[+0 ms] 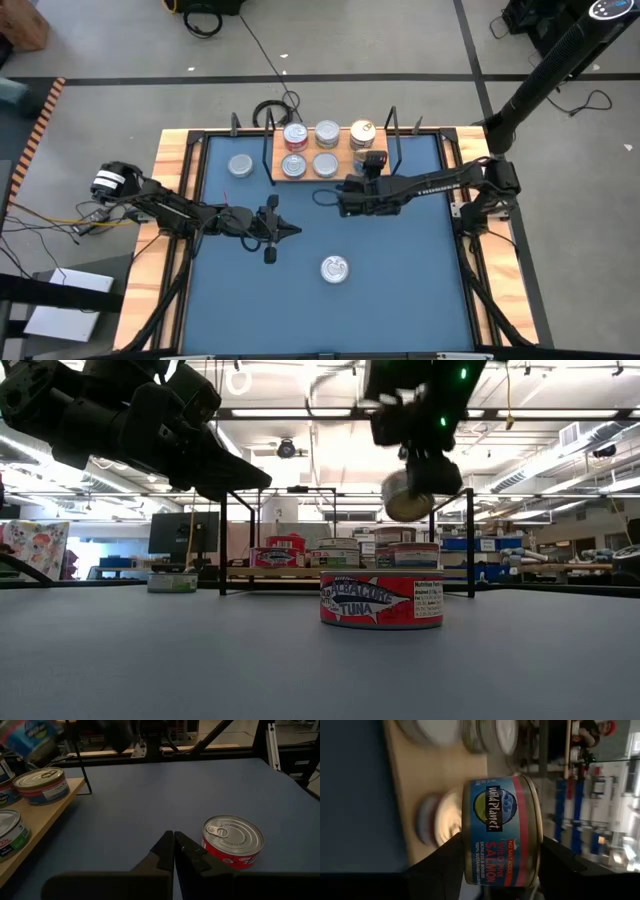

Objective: Stack canned seafood by type on shelf
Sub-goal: Stack the blue tuna can on top of the other blue tuna can on the shelf

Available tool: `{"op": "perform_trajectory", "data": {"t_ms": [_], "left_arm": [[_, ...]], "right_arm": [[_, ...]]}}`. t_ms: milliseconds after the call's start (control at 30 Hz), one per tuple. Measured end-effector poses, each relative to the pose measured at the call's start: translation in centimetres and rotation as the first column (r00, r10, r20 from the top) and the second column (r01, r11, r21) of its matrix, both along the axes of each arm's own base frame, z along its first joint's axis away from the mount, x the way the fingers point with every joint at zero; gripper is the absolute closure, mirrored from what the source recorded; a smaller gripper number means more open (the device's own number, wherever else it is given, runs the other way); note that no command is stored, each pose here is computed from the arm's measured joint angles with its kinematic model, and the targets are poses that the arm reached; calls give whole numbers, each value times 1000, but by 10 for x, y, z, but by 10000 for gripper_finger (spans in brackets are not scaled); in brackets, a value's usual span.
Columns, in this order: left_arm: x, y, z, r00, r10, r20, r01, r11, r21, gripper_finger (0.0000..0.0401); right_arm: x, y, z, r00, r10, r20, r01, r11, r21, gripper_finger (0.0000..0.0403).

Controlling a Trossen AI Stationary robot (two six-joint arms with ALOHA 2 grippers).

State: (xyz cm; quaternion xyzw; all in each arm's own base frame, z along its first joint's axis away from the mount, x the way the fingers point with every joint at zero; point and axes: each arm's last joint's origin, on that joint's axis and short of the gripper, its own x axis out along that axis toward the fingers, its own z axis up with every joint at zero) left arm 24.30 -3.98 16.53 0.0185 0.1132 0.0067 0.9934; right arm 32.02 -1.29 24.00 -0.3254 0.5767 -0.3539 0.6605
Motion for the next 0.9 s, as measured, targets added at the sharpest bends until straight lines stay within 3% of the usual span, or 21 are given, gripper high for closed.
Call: {"op": "perform_trajectory", "data": {"t_ms": [200,500,900], "left_arm": [[0,0,0,1000,0,-1,0,1000,1,387],[-1,0,-3,1000,-1,-27,1,1000,7,387],[-1,0,-2,1000,1,-24,-1,1000,0,387]], "right_arm": [[-5,-24,-28,997,-7,-79,3,999,-40,203],[-8,-40,-49,997,-15,-70,10,997,-70,202],[-8,-44,-50,998,-38,-40,35,998,-59,100]]}}
